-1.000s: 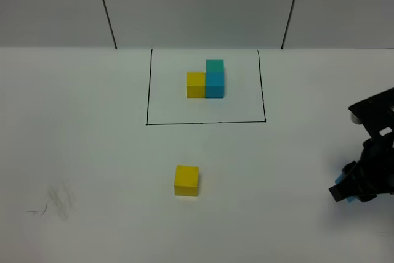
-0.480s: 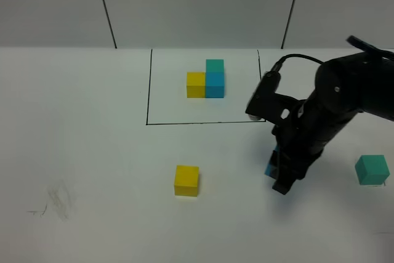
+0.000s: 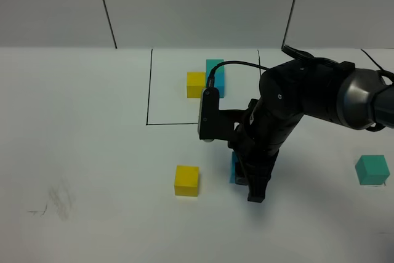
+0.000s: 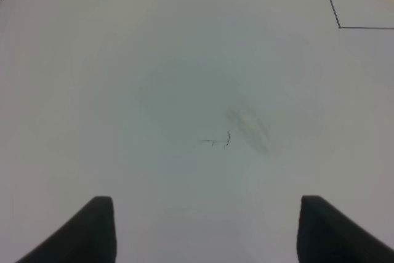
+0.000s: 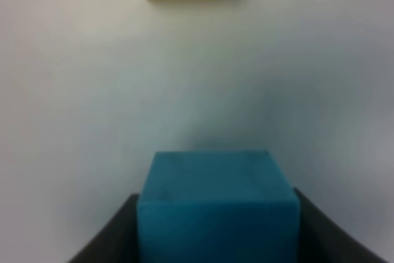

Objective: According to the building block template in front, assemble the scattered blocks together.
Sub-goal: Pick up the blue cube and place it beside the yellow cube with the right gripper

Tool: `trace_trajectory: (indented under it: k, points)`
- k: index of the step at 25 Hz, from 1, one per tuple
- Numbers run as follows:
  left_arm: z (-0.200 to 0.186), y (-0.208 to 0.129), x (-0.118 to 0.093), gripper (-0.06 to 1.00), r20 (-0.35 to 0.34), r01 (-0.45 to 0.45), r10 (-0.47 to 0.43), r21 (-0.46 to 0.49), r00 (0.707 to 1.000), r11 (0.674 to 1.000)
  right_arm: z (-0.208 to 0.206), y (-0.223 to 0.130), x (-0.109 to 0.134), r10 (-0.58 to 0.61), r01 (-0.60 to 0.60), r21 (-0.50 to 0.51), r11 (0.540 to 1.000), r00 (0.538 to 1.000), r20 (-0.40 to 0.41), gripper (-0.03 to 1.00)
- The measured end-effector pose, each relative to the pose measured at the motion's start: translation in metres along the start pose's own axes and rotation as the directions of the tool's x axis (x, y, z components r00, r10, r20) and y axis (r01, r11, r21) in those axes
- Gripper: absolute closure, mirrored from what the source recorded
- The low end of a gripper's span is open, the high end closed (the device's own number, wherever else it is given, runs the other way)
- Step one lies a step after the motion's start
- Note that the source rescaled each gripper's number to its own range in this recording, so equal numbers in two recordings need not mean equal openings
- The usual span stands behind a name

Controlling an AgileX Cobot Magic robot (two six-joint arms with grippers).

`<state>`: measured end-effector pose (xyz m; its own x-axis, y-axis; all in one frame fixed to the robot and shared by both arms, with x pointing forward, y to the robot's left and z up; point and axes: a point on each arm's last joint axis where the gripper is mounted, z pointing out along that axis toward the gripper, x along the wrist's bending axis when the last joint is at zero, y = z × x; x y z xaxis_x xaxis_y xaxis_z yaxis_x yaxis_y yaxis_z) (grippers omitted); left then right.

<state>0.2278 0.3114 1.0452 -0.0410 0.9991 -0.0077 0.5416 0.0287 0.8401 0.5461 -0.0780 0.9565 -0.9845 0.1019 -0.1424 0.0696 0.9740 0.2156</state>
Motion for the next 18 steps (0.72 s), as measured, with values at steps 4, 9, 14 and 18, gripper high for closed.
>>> trace_trajectory:
  k: [4,9,14,18]
  points:
    - [0.000,0.000,0.000,0.53,0.000,0.000,0.000,0.000,1.000,1.000,0.002,0.008,-0.002,-0.040,0.040,0.008,0.999,0.999,0.002,0.96]
    - [0.000,0.000,0.000,0.53,0.000,0.000,0.000,0.000,1.000,1.000,0.012,0.020,-0.006,-0.070,0.072,0.040,0.997,0.997,-0.042,0.96]
    - [0.000,0.000,0.000,0.53,0.000,0.000,0.000,0.000,1.000,1.000,0.010,0.031,-0.006,-0.085,0.088,0.051,0.995,0.995,-0.048,0.96]
    - [0.000,0.000,0.000,0.53,0.000,0.000,0.000,0.000,1.000,1.000,0.015,0.038,-0.005,-0.076,0.080,0.067,0.995,0.995,-0.066,0.96]
